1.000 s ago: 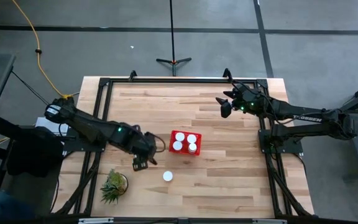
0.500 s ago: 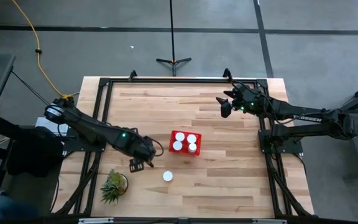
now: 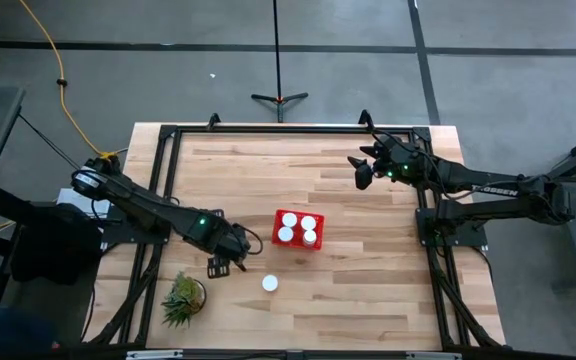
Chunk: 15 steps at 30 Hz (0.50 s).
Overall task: Pick and place pill bottles into a basket
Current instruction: Put the top orange pill bottle into the red bin
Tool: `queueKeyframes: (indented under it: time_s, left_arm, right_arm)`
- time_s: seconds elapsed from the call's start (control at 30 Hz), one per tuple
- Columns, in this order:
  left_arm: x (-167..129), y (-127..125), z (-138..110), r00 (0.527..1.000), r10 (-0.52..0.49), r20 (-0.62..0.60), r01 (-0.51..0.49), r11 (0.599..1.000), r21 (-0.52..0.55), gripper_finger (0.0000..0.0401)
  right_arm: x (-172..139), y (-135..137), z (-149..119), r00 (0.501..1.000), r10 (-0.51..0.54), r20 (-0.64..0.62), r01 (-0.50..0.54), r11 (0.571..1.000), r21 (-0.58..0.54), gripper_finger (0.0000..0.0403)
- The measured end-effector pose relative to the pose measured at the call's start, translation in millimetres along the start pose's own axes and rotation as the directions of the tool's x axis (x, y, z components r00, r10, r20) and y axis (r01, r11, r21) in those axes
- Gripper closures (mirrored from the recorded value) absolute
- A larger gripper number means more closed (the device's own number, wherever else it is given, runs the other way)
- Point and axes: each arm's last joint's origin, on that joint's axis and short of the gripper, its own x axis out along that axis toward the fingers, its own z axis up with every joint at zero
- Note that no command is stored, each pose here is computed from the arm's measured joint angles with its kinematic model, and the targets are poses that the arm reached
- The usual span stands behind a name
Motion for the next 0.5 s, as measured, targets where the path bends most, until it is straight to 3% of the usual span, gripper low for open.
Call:
queueKeyframes:
  time_s: [0.5]
  left_arm:
    - [7.5, -1.9, 0.6, 0.999, -0.033, 0.021, 0.032, 0.999, 0.026, 0.0084]
  right_arm:
    - [0.0, -0.1, -0.1, 1.000, -0.004, 0.000, 0.004, 1.000, -0.001, 0.0147]
